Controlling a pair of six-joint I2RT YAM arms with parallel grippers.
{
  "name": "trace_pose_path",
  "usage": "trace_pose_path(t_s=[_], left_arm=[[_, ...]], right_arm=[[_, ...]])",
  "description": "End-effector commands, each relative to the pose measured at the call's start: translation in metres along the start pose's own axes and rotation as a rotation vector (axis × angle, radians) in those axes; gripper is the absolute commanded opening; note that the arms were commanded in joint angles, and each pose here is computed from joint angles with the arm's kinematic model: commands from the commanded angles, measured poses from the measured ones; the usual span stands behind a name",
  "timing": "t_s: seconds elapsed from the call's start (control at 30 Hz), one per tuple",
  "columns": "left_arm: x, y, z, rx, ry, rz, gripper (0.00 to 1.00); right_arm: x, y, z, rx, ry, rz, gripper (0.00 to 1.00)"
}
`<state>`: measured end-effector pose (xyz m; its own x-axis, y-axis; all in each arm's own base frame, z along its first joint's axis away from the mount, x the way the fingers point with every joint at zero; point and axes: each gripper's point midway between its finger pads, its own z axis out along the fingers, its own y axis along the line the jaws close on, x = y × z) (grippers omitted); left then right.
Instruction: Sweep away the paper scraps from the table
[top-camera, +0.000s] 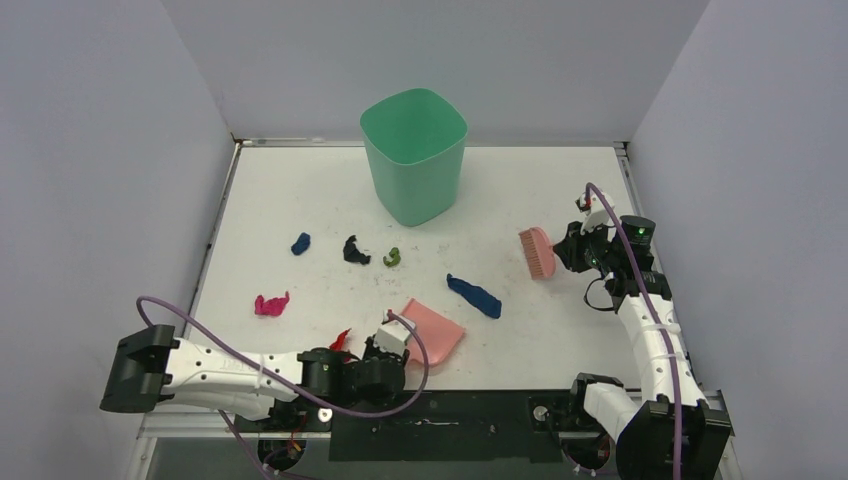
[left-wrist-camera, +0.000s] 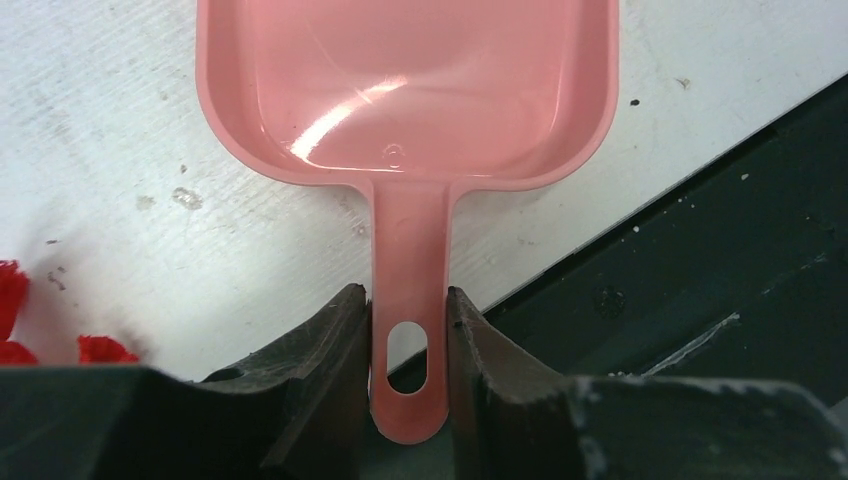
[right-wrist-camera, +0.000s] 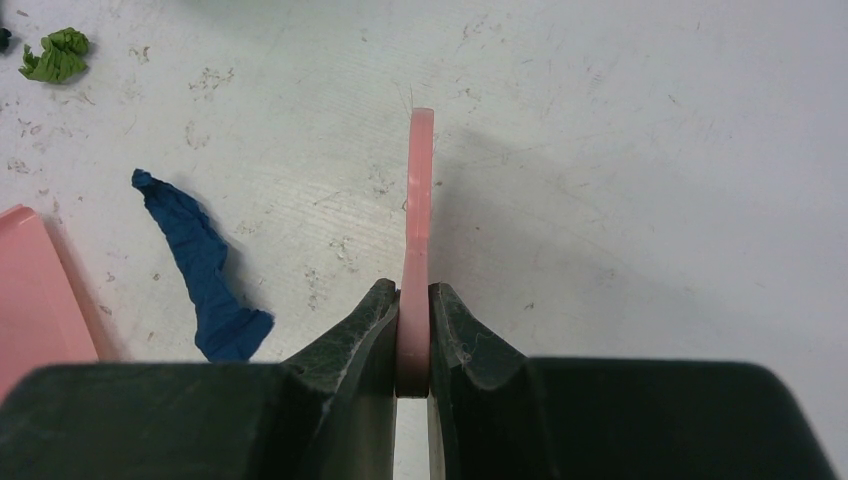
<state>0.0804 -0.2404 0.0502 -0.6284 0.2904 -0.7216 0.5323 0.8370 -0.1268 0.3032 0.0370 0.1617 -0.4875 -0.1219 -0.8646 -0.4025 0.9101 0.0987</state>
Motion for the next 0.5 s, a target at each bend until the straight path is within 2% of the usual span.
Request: trace_pose_path(t_s=[0.0,0.17,0.33,0.47], left_arm=[[-0.039,-0.006,-0.029,0.022,-0.065,-0.029,0.10],[-0.074,0.012,-0.073,-0.001,-0.119,-0.075,0.00],[-0.101,0.057,-0.114,-0.111,-0.204,-0.161,0.00],[-0.115,0.098,-0.145,-0.237,-0.252,-0.195,0.00]], right_arm=[[-0.031,0.003,-0.009,-0.011,-0.094,-0.060,0.05],[-0.075,0.030,-0.032,-0.109,-0.169,-0.088,0.05],[-0.091,0.101,-0.044,-0.451,-0.103,-0.067,0.05],[-0.088,0.183,-0.044,-0.716,-0.002,-0.113,0.05]])
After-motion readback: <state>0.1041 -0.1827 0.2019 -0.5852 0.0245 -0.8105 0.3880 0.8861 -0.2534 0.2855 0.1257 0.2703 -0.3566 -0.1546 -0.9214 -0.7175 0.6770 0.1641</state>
